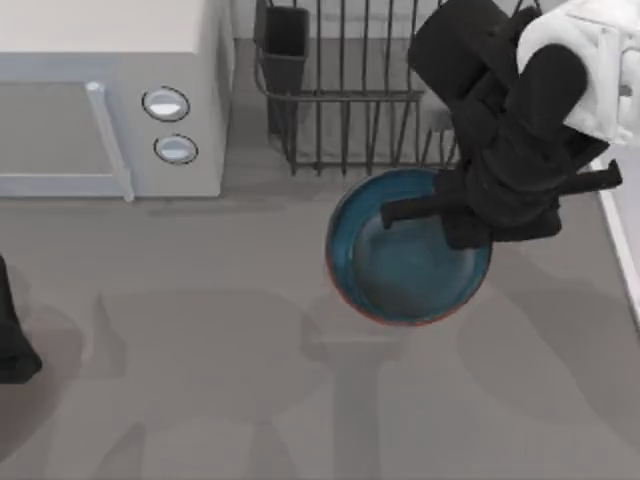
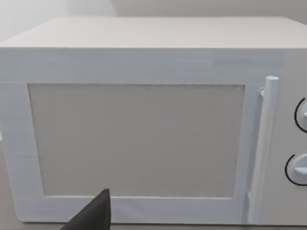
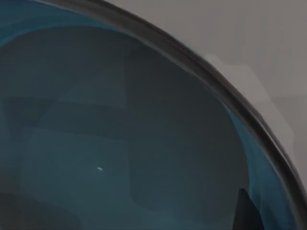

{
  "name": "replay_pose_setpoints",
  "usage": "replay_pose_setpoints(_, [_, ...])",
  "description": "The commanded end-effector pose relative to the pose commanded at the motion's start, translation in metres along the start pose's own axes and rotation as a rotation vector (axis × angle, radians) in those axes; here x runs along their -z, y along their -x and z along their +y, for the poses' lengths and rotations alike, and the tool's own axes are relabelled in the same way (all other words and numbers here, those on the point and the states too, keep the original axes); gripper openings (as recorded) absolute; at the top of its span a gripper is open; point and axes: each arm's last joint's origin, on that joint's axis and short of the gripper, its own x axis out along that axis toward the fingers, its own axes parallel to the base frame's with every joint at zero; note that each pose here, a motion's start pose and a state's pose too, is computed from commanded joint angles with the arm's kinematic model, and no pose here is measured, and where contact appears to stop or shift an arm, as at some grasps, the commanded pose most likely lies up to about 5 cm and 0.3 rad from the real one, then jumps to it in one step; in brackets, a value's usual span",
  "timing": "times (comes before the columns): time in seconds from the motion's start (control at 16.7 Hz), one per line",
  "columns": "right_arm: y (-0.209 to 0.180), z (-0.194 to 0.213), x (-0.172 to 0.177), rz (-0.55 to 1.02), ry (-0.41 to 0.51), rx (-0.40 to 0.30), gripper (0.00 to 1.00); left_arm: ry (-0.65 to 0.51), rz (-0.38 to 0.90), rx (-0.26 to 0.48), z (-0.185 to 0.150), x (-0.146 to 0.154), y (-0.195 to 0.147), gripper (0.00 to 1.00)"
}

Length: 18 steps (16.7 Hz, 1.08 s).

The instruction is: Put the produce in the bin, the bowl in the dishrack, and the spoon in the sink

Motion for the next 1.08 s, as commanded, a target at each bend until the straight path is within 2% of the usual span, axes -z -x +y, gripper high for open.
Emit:
replay_pose_setpoints(0.24, [0.041,0.031,-0.006,-0.404,0.106,0.026,0.00,0.000,0.000,0.000,0.000,0.000,0.000,1.00])
replay_pose_setpoints(0.42, [0.083,0.051,-0.003,-0.720,0.120,0.055,0.00,0.000,0.000,0.000,0.000,0.000,0.000,1.00])
replay_pose_setpoints(0.54, [0.112,0.060,0.003,-0.900,0.091,0.075,0.00,0.000,0.000,0.000,0.000,0.000,0.000,1.00])
replay_pose_setpoints(0.72, [0.154,0.066,0.015,-1.116,-0.011,0.096,0.00,0.000,0.000,0.000,0.000,0.000,0.000,1.00])
replay_pose_setpoints(0.96, [0.187,0.062,0.030,-1.242,-0.122,0.105,0.00,0.000,0.000,0.000,0.000,0.000,0.000,1.00])
replay_pose_setpoints(1.08, [0.192,0.060,0.031,-1.254,-0.139,0.102,0.00,0.000,0.000,0.000,0.000,0.000,0.000,1.00])
